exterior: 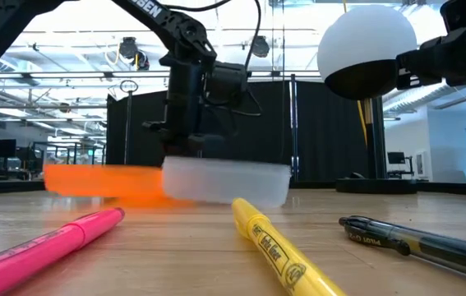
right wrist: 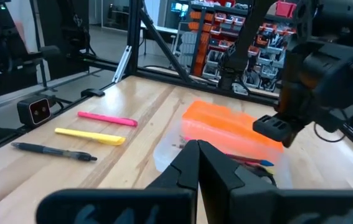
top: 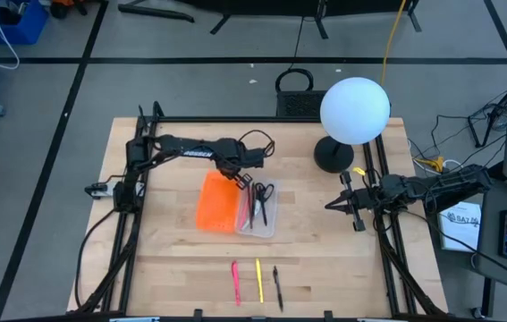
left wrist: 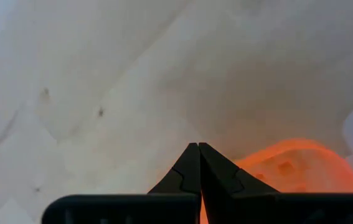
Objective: Pick & place school supplies into a supply box
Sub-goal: Adjust the supply box, then put the black pen into the supply box
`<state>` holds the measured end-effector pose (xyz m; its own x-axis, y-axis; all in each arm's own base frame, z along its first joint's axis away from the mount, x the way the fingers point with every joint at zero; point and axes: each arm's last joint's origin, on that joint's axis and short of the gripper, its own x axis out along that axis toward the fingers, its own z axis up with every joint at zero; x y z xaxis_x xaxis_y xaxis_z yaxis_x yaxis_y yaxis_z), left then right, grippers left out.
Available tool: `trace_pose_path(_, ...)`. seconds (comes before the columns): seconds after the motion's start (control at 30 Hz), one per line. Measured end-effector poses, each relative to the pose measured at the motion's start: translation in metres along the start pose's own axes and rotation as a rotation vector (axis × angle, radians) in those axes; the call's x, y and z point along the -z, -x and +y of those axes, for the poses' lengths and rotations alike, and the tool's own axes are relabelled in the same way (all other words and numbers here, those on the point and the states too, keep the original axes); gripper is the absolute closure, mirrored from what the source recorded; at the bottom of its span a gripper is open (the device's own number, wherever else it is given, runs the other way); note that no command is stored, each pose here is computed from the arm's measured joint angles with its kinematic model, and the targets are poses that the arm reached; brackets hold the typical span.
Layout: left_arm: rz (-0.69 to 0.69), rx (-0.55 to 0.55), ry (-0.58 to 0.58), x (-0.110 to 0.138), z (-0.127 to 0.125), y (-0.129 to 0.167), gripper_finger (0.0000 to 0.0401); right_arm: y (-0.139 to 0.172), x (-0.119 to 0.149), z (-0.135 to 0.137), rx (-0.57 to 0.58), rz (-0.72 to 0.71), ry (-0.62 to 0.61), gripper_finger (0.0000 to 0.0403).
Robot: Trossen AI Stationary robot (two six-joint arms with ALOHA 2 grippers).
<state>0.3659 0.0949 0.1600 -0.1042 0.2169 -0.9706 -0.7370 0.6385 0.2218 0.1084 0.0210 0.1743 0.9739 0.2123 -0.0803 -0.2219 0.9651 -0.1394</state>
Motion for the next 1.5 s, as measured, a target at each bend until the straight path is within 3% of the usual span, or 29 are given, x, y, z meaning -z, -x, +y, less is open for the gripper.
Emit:
trace_pose_path(0.23, 0.020, 0.014, -0.007, 0.010, -0.010, 0.000, 0.0398, 0.000, 0.000, 0.000, 0.001, 0.001, 0.001, 0.0403)
trace_pose_path(0.57, -0.107, -0.052, -0.001, 0.011, -0.006, 0.019, 0.0396, 0.000, 0.000, 0.000, 0.002, 0.000, 0.007, 0.0403)
trace_pose_path(0.7, -0.281, -0.045, -0.061, 0.017, 0.007, 0.068, 0.0397, 0.000, 0.000, 0.000, 0.003, 0.001, 0.007, 0.0403)
trace_pose_path(0.8, -0.462, -0.013, -0.128, 0.044, 0.016, 0.121, 0.0397, 0.000, 0.000, 0.000, 0.002, 0.001, 0.007, 0.0403)
trace_pose_path(0.87, -0.608, 0.063, -0.195, 0.071, 0.021, 0.149, 0.0396, 0.000, 0.000, 0.000, 0.002, 0.001, 0.007, 0.0403)
trace_pose_path(0.97, -0.864, 0.276, -0.335, 0.115, 0.026, 0.170, 0.0398, 0.000, 0.001, 0.000, 0.002, 0.006, 0.007, 0.0403)
trace_pose_path(1.1, -1.183, 0.556, -0.458, 0.155, 0.044, 0.160, 0.0399, 0.000, 0.000, 0.000, 0.003, 0.001, 0.041, 0.0403)
trace_pose_path(1.2, -1.325, 0.553, -0.465, 0.165, 0.061, 0.138, 0.0399, 0.000, 0.000, 0.000, 0.002, 0.005, 0.061, 0.0403)
trace_pose_path(1.33, -1.329, 0.489, -0.468, 0.174, 0.085, 0.110, 0.0399, 0.000, 0.000, 0.000, 0.003, 0.002, 0.061, 0.0403)
trace_pose_path(1.5, -1.415, 0.614, -0.484, 0.200, 0.104, 0.083, 0.0400, 0.000, -0.004, -0.001, 0.016, -0.043, 0.133, 0.0403)
